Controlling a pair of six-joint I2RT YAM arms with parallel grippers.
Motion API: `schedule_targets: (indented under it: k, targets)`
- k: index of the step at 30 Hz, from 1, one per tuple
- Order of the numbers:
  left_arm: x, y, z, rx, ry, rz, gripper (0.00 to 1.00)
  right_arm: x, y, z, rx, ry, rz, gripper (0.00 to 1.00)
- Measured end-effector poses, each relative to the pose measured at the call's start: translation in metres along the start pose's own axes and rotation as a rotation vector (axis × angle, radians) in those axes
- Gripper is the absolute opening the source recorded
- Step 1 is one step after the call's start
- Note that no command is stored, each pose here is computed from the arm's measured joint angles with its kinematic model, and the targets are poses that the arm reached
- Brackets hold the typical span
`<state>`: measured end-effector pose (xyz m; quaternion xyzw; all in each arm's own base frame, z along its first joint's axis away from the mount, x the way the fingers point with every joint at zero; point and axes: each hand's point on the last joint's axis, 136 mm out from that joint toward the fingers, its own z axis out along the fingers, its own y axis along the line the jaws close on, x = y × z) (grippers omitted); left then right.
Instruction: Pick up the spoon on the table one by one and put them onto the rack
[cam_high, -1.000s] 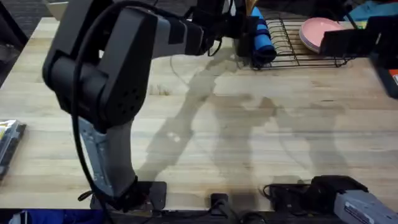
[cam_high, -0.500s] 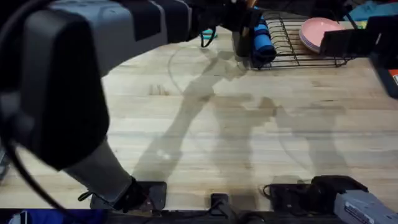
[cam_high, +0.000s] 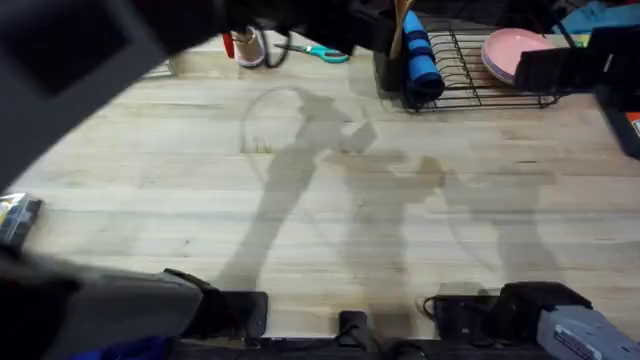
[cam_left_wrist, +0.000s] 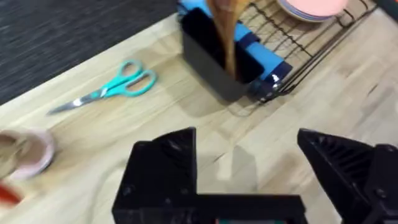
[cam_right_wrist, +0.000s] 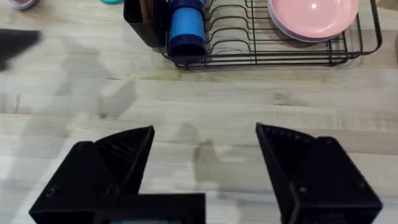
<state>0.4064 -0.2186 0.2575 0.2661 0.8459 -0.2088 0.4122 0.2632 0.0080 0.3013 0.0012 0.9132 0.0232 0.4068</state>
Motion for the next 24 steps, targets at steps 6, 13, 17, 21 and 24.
schedule_targets:
  k: [6,13,17,21,24]
  targets:
    - [0.000,0.019,-0.071,-0.125,-0.009,-0.039,0.996,0.000,0.000,0.000,0.000,0.000,0.000,0.995]
    - [0.046,0.018,-0.145,-0.260,0.120,-0.090,0.996,0.000,0.000,0.000,0.000,0.000,0.000,0.995]
    - [0.061,0.012,-0.161,-0.275,0.163,-0.100,0.995,0.000,0.000,0.000,0.000,0.000,0.000,0.995]
    - [0.072,0.006,-0.175,-0.280,0.189,-0.106,0.995,0.000,0.000,0.000,0.000,0.000,0.000,0.995]
    - [0.076,0.001,-0.186,-0.282,0.186,-0.105,0.996,0.000,0.000,0.000,0.000,0.000,0.000,0.995]
